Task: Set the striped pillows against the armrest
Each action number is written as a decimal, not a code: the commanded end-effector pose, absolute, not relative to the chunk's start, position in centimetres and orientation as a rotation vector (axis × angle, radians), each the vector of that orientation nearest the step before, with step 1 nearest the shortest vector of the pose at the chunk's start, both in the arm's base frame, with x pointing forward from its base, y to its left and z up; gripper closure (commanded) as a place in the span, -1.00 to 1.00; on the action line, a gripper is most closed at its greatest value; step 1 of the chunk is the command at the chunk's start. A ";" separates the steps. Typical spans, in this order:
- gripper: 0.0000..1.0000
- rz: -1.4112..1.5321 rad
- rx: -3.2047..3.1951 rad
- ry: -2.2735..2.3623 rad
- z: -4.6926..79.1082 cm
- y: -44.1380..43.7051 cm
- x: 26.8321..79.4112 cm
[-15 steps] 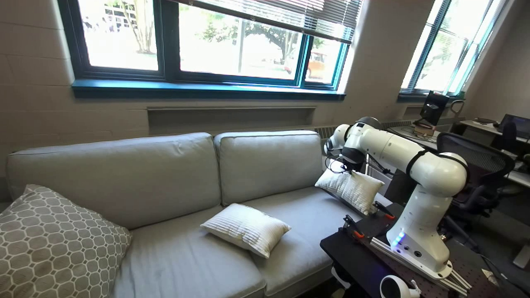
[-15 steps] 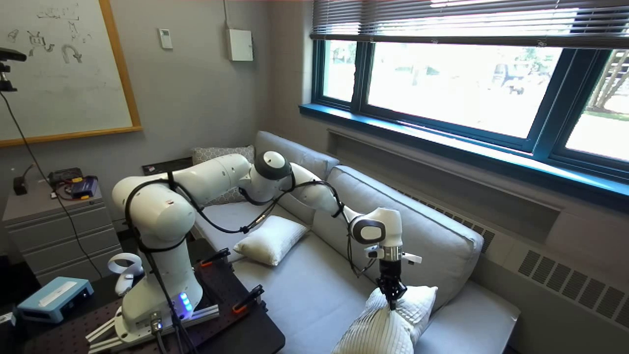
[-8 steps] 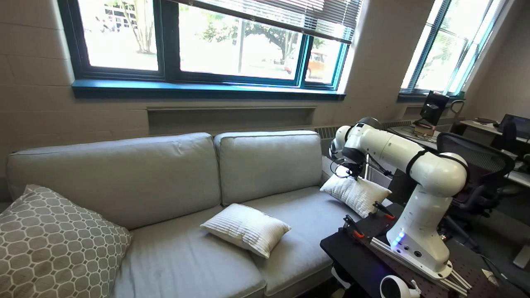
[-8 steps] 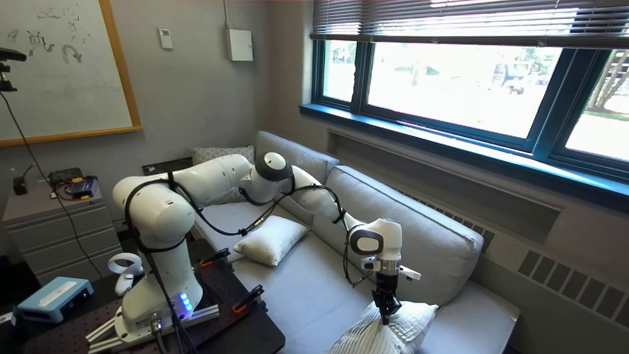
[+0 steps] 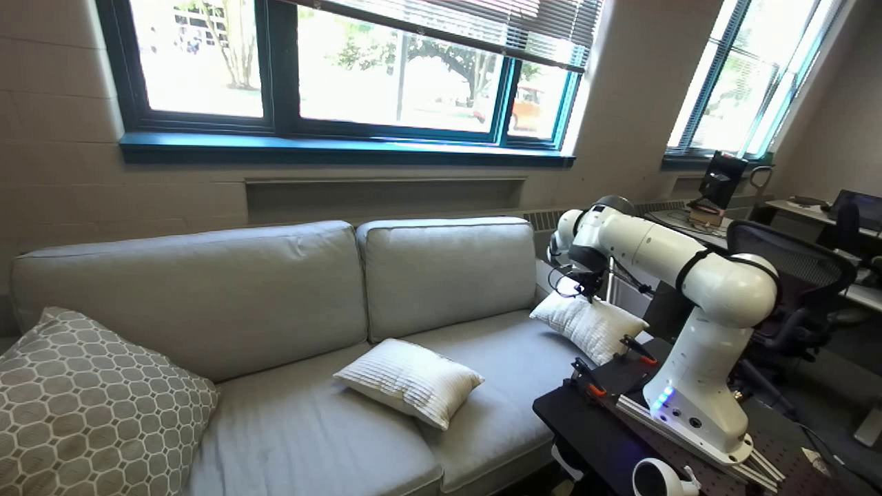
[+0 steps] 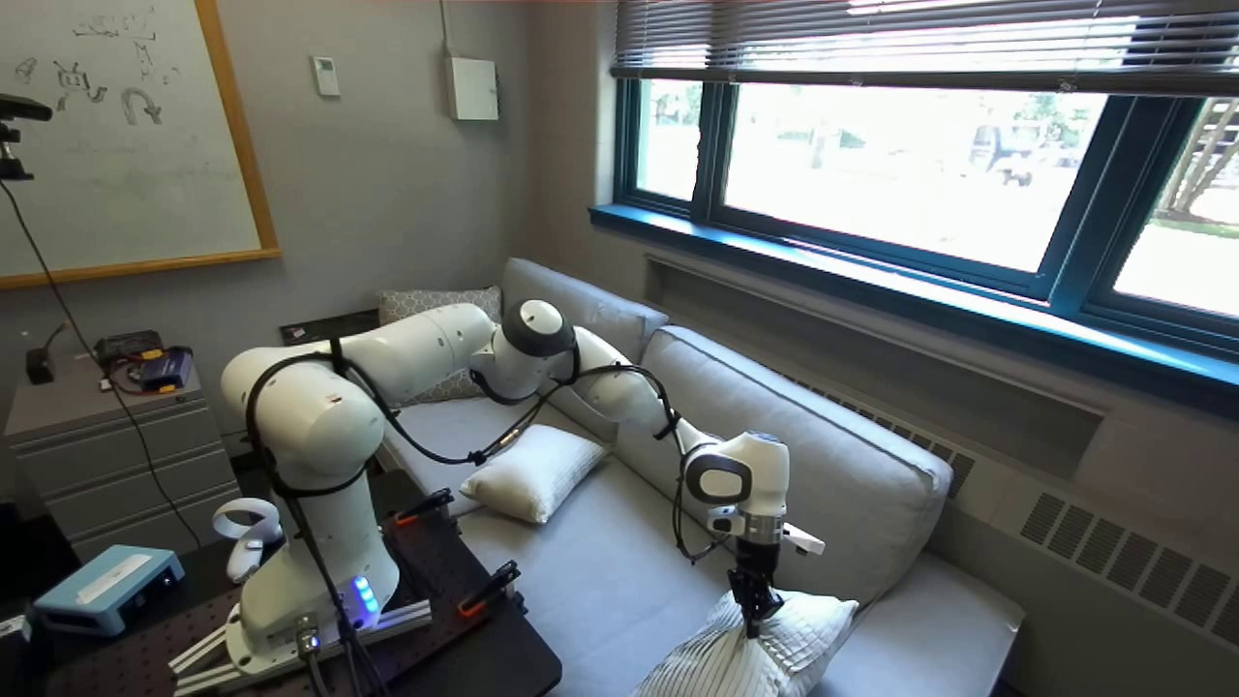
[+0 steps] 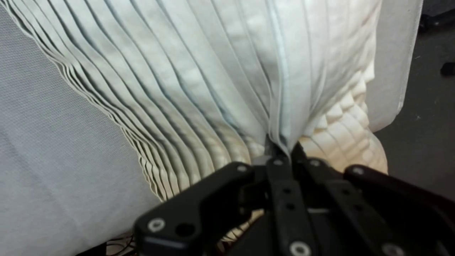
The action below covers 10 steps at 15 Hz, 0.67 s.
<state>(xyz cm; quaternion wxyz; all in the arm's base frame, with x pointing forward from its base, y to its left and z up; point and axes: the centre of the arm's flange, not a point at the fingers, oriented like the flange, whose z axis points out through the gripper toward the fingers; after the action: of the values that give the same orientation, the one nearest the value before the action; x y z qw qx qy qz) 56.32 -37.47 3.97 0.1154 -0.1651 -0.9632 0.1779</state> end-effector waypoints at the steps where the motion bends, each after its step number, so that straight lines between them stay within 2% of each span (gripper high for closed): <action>1: 0.97 0.542 -0.529 -2.816 1.8 -37.3 63.6; 10: 0.97 0.519 -0.524 -2.904 4.6 -36.4 66.7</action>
<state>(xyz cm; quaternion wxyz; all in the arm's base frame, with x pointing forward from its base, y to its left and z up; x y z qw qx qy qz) 59.46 -36.35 6.44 0.0753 -0.1642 -0.9688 0.1694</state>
